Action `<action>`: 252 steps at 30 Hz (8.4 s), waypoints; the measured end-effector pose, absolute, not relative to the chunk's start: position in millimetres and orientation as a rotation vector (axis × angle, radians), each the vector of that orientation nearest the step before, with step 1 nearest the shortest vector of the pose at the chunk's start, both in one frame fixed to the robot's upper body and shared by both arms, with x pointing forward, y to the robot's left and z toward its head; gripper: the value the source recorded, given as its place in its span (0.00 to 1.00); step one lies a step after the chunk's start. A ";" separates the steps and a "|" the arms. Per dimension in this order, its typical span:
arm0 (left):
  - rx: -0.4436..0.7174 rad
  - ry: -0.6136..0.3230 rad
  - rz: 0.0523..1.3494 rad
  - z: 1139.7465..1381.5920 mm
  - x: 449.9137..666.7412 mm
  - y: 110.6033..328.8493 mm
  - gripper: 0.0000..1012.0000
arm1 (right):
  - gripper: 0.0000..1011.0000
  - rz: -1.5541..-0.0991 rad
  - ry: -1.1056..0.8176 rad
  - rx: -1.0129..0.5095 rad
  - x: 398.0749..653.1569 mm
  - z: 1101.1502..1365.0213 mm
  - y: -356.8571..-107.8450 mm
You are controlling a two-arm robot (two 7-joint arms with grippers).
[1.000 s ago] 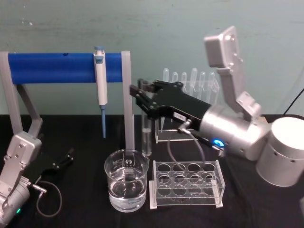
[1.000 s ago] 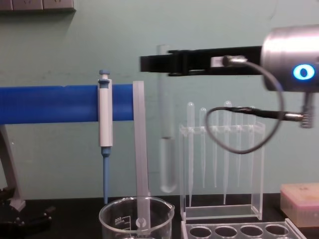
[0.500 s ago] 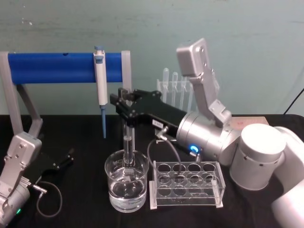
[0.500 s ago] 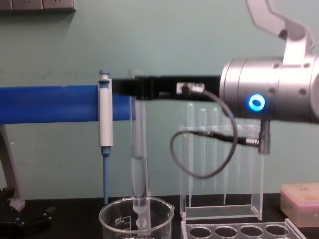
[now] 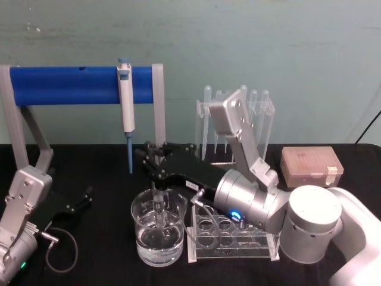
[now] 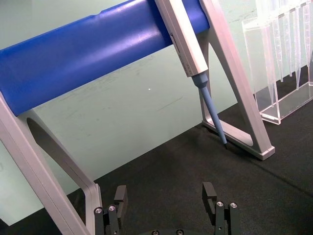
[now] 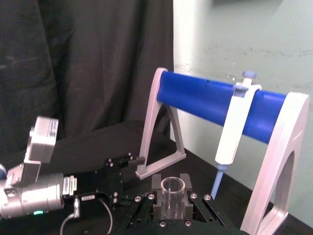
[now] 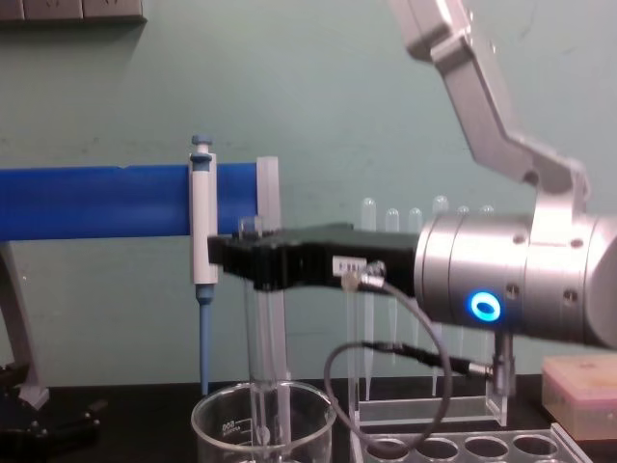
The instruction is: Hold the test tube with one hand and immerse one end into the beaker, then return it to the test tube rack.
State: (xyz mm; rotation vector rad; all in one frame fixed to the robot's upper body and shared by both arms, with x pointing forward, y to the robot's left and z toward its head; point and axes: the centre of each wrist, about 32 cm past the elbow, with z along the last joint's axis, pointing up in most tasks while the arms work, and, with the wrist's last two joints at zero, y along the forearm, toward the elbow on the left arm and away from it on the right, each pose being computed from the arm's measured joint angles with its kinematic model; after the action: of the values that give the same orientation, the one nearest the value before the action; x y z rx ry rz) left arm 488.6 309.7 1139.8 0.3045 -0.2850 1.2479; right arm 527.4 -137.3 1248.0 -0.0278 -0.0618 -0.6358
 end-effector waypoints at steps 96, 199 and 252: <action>0.304 -0.285 1.248 1139.8 488.6 309.7 0.99 | 0.22 -0.625 -0.065 -0.029 522.0 1207.2 -139.4; 0.304 -0.285 1.248 1139.8 488.6 309.7 0.99 | 0.22 -0.625 -0.065 -0.029 522.0 1207.2 -139.4; 0.304 -0.285 1.248 1139.8 488.6 309.7 0.99 | 0.22 -0.625 -0.065 -0.029 522.0 1207.2 -139.4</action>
State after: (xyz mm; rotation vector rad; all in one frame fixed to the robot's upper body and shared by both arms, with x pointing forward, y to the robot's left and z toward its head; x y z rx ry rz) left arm 488.6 309.7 1139.8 0.3045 -0.2850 1.2479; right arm 522.0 -139.4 1207.2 -0.0286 -0.0654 -0.6248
